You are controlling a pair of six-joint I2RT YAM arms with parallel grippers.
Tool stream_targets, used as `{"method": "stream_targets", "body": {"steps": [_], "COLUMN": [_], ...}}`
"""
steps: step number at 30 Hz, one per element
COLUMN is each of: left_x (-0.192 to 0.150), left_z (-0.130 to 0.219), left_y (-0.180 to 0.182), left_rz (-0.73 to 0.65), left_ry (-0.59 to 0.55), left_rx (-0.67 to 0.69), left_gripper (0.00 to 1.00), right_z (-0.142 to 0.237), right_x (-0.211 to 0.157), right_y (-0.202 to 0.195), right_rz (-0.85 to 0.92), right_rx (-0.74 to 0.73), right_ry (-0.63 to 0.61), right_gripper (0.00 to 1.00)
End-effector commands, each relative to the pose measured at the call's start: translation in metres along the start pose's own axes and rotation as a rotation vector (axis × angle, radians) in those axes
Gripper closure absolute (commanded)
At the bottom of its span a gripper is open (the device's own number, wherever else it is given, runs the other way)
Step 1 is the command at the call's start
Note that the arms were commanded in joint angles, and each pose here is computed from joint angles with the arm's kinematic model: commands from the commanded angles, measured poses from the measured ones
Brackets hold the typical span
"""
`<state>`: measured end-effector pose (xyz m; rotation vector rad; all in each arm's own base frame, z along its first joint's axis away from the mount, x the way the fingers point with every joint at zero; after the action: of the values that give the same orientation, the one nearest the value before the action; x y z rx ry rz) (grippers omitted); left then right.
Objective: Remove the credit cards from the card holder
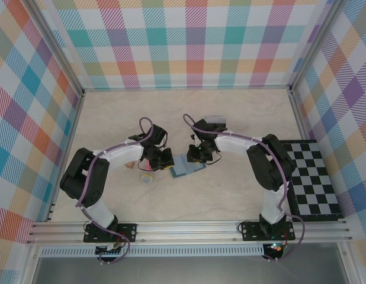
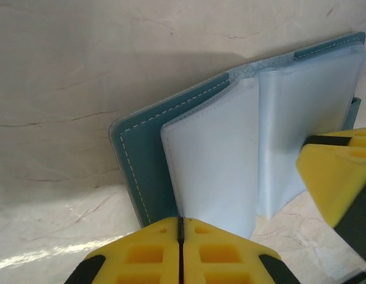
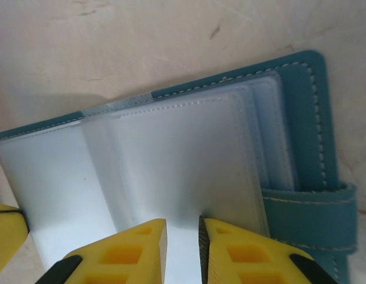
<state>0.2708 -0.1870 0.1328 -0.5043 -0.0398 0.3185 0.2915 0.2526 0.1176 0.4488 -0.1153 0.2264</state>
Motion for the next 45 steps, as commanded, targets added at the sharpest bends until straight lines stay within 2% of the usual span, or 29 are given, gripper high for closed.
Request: {"method": "stream_targets", "body": {"steps": [1,10,16,22,27,30,33,36,39,42,45], "left_x": [0.002,0.003,0.007,0.007,0.007,0.008,0.01,0.015,0.019,0.022,0.024], "left_z": [-0.003,-0.009,-0.022,-0.019,0.018,0.05,0.085,0.122,0.153,0.177,0.191], "left_y": [-0.013,-0.023,-0.02,-0.017,-0.029,-0.033,-0.029,-0.015,0.005,0.026,0.046], "left_rz": [-0.033,-0.061,-0.046,-0.041,-0.082,-0.102,-0.106,-0.085,-0.055,-0.041,-0.041], "left_ry": [0.019,0.036,0.05,0.039,-0.043,-0.106,-0.204,-0.325,-0.456,-0.595,-0.72], "left_rx": [-0.045,-0.072,-0.022,0.018,0.041,0.052,0.085,0.124,0.167,0.239,0.33], "left_gripper": [0.94,0.94,0.94,0.94,0.86,0.77,0.65,0.45,0.22,0.09,0.0], "right_z": [-0.012,-0.025,-0.02,0.007,0.056,0.093,0.128,0.159,0.184,0.202,0.215], "right_x": [-0.009,-0.017,-0.016,-0.009,0.0,0.001,-0.002,-0.007,-0.014,-0.021,-0.027], "right_y": [-0.005,-0.013,-0.012,0.002,0.021,0.029,0.028,0.018,0.003,-0.014,-0.037], "right_rz": [-0.032,-0.051,-0.048,-0.012,0.03,0.061,0.077,0.096,0.106,0.104,0.054], "right_rx": [-0.018,-0.031,-0.034,0.005,0.042,0.029,-0.065,-0.19,-0.326,-0.443,-0.569], "right_ry": [0.056,0.101,0.084,-0.002,-0.153,-0.271,-0.395,-0.53,-0.654,-0.735,-0.804], "right_gripper": [0.78,0.79,0.79,0.78,0.72,0.6,0.49,0.38,0.15,0.0,0.0]}}
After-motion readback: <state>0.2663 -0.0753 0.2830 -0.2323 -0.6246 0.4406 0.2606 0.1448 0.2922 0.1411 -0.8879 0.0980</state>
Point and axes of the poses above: each hand's point on the last joint's axis, 136 mm out from that joint toward the fingers, its own z axis back along the fingers, its own y axis along the line the jaws close on, x = y × z, the point moved 10 cm from there along z, back along the fingers, and after that the axes turned 6 degrees about z, right-handed, at the moved point
